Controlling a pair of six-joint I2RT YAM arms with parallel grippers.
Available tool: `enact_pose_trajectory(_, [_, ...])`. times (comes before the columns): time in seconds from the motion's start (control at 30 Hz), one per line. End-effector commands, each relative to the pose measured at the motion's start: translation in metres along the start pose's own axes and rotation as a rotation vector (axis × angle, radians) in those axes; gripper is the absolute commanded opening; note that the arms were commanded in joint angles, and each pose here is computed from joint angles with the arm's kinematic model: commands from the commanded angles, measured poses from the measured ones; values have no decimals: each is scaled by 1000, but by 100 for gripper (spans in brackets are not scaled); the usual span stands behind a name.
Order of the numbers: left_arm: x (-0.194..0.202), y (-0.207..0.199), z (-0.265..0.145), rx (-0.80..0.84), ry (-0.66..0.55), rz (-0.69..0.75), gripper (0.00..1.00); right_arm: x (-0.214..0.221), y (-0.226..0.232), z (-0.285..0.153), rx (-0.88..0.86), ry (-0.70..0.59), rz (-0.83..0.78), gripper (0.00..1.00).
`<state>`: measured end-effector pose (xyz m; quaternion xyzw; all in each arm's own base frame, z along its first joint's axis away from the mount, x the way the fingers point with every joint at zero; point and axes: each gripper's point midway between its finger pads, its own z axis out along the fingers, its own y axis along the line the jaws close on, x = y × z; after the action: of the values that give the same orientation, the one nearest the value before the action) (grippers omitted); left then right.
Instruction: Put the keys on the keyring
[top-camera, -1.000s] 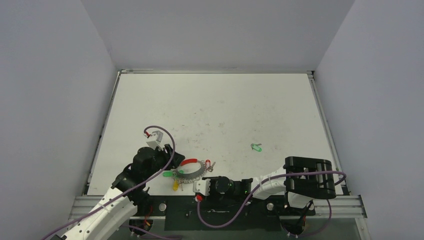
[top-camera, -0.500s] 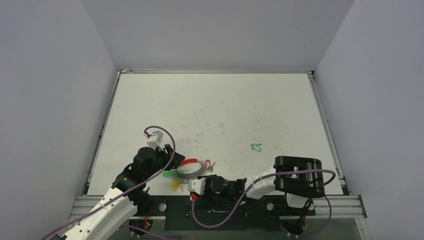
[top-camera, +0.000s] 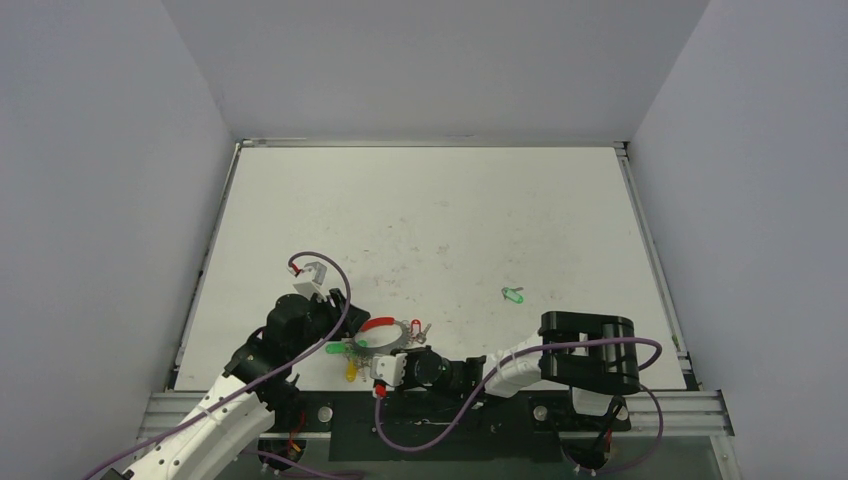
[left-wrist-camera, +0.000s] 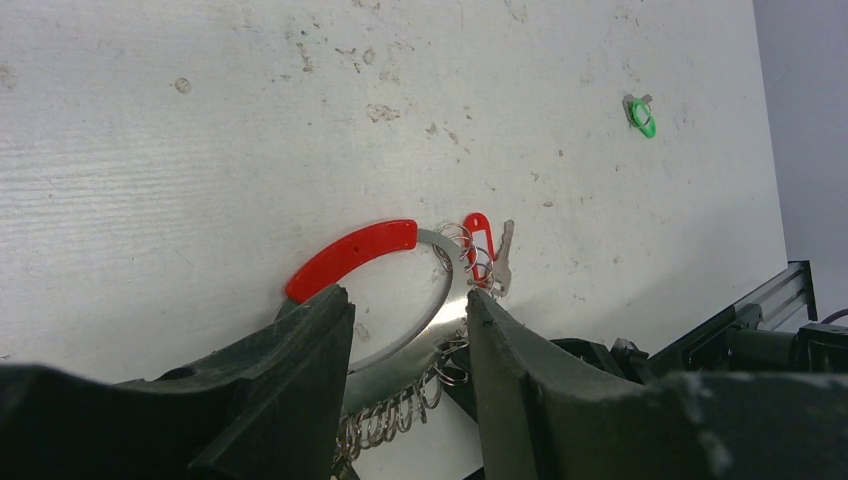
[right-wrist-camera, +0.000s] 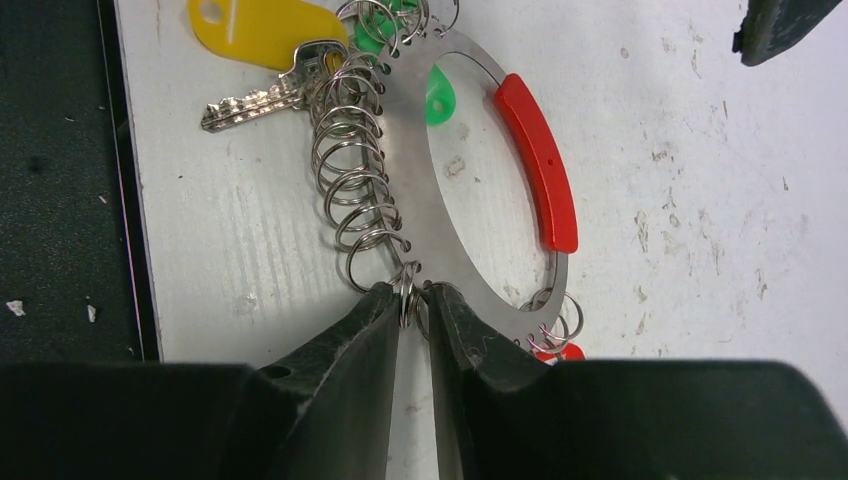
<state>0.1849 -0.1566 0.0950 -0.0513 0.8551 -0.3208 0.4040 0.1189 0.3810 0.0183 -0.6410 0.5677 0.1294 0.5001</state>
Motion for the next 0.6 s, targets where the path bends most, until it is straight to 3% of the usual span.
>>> enact_pose_trajectory(0.0, [-11,-9,0,33,-39,8,44,-7,-5,4,28,-1,-16,18])
enact_pose_trajectory(0.23, [-13,-10,-1,35,-43,20,44,-16,-12,-3,22,1,-27,1])
enact_pose_trajectory(0.57, [-26,-31,-7,120,-61,112,42,-50,-33,-36,-53,-140,86,0])
